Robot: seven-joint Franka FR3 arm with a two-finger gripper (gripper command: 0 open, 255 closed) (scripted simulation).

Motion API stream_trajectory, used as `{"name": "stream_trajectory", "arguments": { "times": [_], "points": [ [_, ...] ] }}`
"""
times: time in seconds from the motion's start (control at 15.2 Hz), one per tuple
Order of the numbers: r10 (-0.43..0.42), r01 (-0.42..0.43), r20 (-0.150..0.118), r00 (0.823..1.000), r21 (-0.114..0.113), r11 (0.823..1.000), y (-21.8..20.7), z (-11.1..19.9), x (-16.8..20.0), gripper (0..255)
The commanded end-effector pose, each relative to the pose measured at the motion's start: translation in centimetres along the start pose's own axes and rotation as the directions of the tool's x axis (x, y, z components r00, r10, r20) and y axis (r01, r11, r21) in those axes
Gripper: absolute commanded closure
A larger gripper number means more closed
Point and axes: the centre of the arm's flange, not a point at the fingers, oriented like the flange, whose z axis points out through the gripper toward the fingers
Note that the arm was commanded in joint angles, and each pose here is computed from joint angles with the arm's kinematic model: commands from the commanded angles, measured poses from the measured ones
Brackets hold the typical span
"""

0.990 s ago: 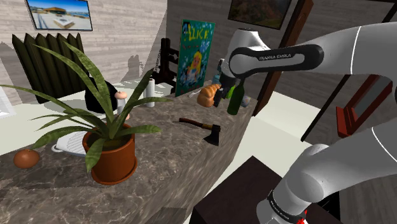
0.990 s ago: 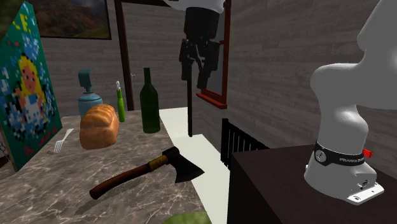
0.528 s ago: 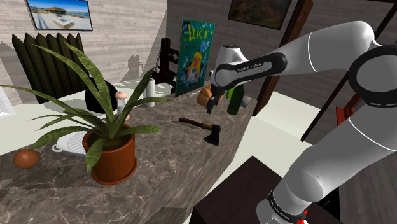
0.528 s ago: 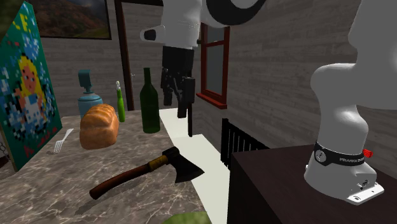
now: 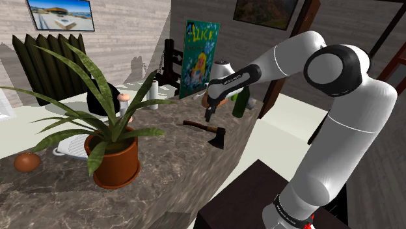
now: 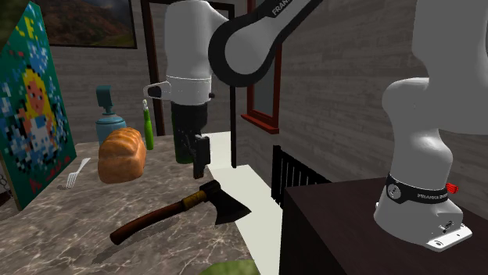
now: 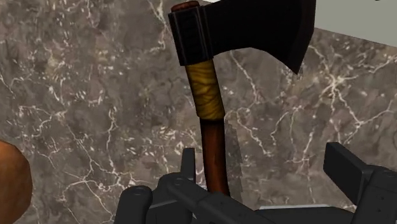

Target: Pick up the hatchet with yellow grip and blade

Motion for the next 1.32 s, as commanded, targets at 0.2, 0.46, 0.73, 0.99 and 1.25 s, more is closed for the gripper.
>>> {"name": "stream_trajectory", "arguments": {
  "times": [0.2, 0.46, 0.73, 0.99, 1.25],
  "points": [
    [-0.046, 0.047, 0.031, 0.998, -0.003, 0.999, 2.0, 5.8, 2.8, 0],
    [-0.072, 0.072, 0.048, 0.996, -0.005, 0.997, 3.0, 9.6, 4.3, 0],
    [-0.072, 0.072, 0.048, 0.996, -0.005, 0.997, 2.8, 11.7, 4.3, 0],
    [-0.072, 0.072, 0.048, 0.996, -0.005, 0.997, 2.6, 13.1, 4.3, 0],
    [-0.072, 0.072, 0.048, 0.996, -0.005, 0.997, 2.6, 13.1, 4.2, 255]
  ]
}}
